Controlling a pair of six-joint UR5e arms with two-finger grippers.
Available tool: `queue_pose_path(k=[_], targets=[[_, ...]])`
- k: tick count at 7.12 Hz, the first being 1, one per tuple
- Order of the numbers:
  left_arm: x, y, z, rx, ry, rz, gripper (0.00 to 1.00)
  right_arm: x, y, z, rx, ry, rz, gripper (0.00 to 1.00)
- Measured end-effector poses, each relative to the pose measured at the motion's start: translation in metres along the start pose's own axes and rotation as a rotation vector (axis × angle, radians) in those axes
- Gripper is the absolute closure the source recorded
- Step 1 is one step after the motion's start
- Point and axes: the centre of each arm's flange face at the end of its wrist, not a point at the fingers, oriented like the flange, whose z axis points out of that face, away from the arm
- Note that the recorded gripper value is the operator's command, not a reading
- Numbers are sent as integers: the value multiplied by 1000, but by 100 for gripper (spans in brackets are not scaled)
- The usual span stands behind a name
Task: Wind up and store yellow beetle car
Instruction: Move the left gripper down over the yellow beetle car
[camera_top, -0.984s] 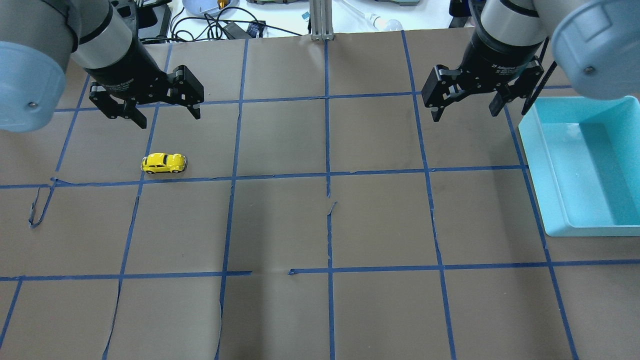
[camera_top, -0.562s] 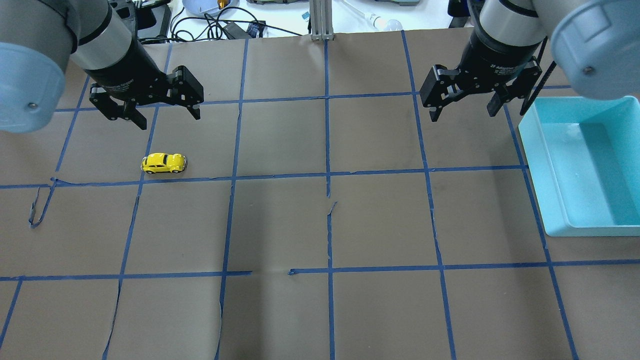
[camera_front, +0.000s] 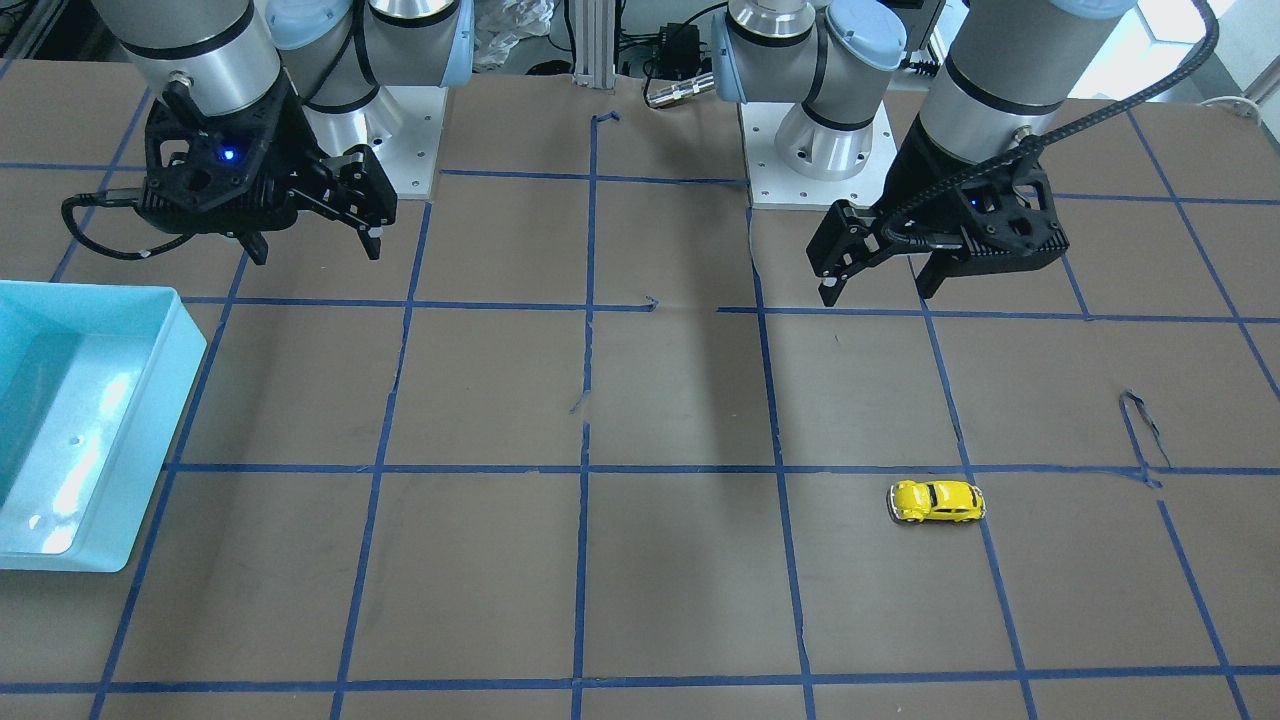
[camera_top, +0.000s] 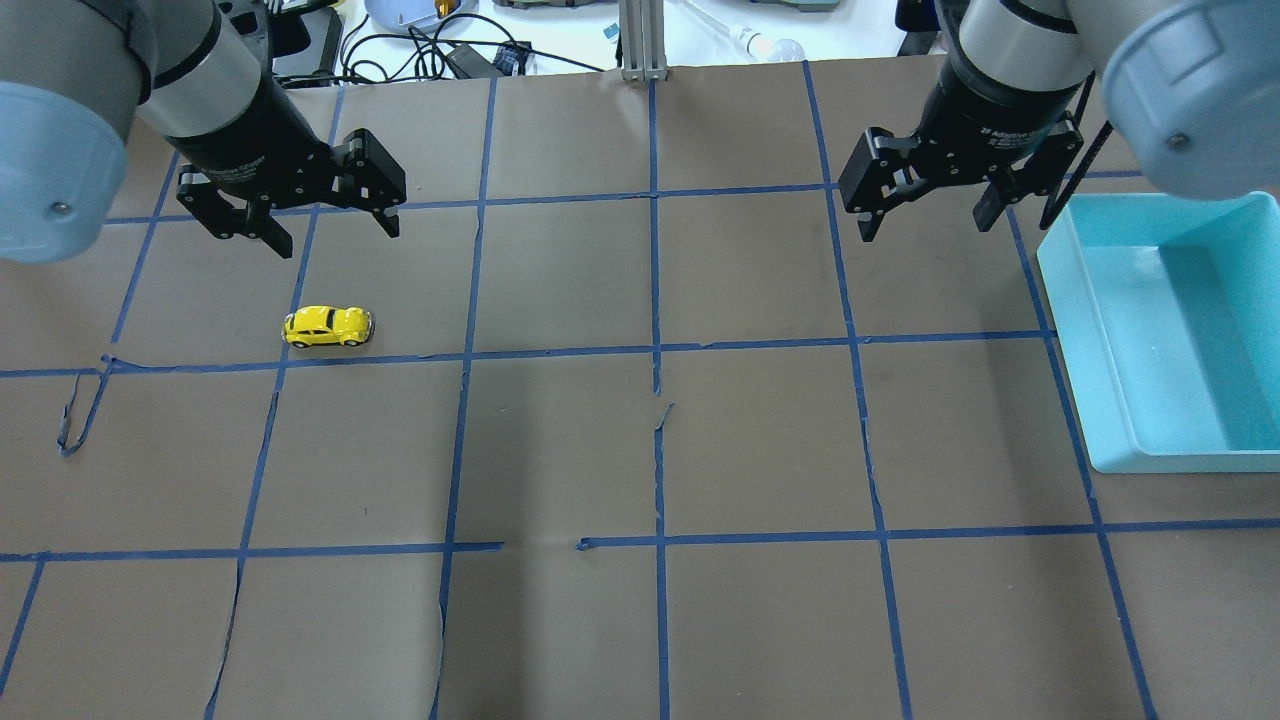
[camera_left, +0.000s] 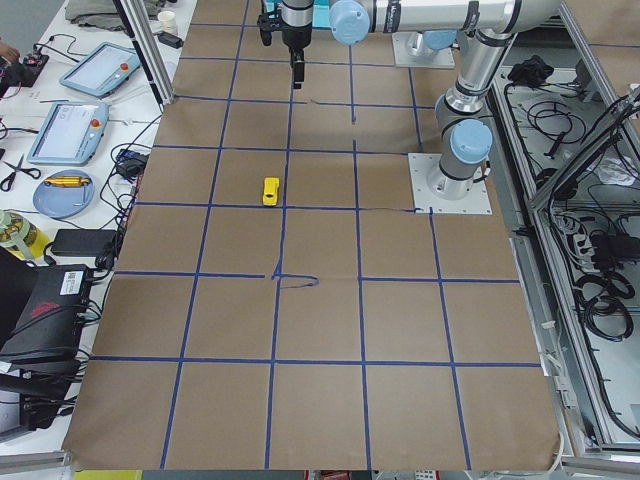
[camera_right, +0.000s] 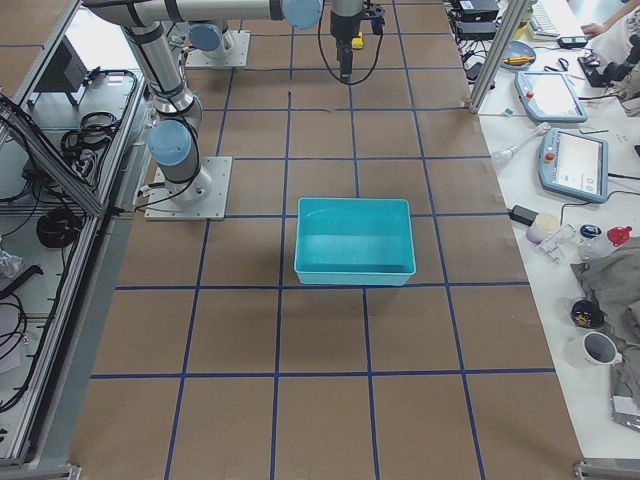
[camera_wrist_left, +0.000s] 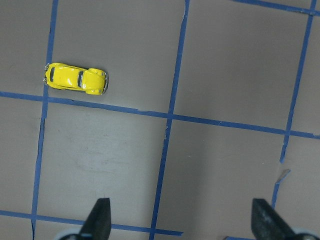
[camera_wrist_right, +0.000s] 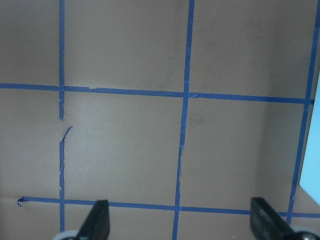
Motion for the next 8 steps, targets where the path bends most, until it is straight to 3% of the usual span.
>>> queue_pose_path(k=[4, 7, 8], targets=[[-79, -45, 35, 16, -8, -174, 0, 1, -2, 11, -18, 0, 8, 0], [-127, -74, 120, 60, -11, -392, 0, 1, 3, 7, -3, 5, 15, 0], [-138, -79, 148, 41, -19, -471, 0, 1, 5, 11, -11, 4, 11, 0]])
